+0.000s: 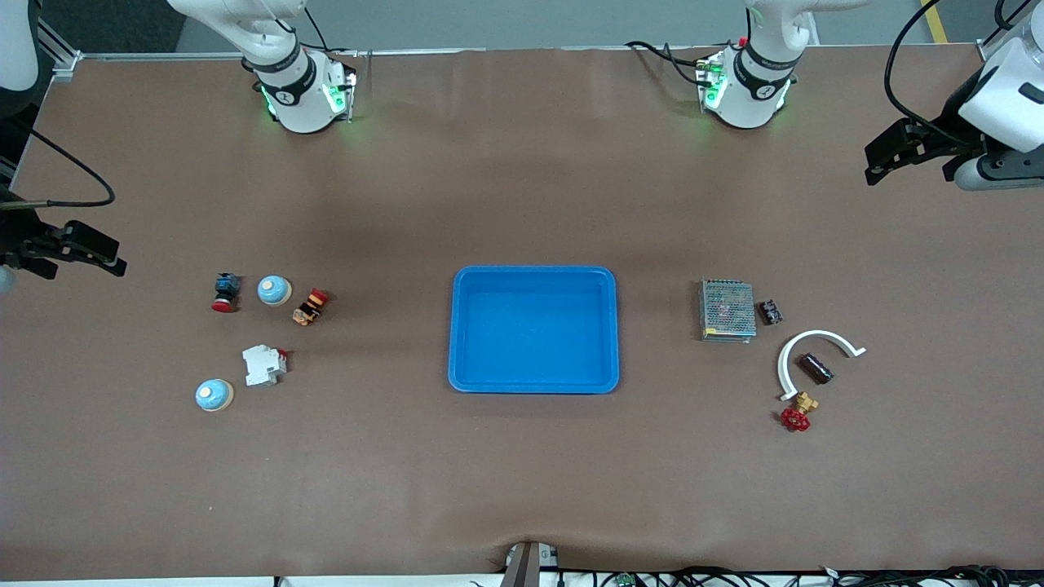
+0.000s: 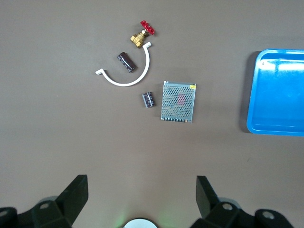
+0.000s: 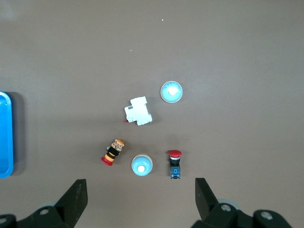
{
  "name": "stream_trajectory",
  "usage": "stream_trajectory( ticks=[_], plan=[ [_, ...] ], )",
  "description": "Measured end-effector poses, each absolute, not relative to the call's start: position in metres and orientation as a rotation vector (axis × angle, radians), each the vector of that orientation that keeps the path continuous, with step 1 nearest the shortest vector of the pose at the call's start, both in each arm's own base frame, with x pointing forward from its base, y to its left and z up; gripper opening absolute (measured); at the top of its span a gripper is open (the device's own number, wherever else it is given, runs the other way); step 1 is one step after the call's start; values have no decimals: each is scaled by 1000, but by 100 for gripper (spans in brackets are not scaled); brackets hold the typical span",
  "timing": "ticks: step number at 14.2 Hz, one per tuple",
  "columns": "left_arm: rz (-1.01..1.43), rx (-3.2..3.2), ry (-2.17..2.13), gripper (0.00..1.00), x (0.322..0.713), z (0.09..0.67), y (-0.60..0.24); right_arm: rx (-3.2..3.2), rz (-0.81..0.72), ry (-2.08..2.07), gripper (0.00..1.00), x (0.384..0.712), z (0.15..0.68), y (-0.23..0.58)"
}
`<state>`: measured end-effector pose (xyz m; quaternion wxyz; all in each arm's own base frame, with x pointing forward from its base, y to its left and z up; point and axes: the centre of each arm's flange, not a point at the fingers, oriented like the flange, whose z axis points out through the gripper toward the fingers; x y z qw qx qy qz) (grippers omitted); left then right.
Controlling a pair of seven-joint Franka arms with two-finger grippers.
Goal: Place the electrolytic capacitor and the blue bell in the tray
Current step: 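Reach the left gripper to the capacitor while the right gripper reaches the bell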
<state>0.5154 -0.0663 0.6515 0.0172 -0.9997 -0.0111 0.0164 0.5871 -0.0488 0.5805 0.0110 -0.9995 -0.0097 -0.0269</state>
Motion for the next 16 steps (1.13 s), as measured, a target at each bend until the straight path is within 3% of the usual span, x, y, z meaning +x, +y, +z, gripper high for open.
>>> stream_trajectory(
  ticks=[16],
  plan=[
    [135, -3090, -59, 100, 545, 612, -55, -3118, -84, -29, 100, 587, 581, -49]
  ],
)
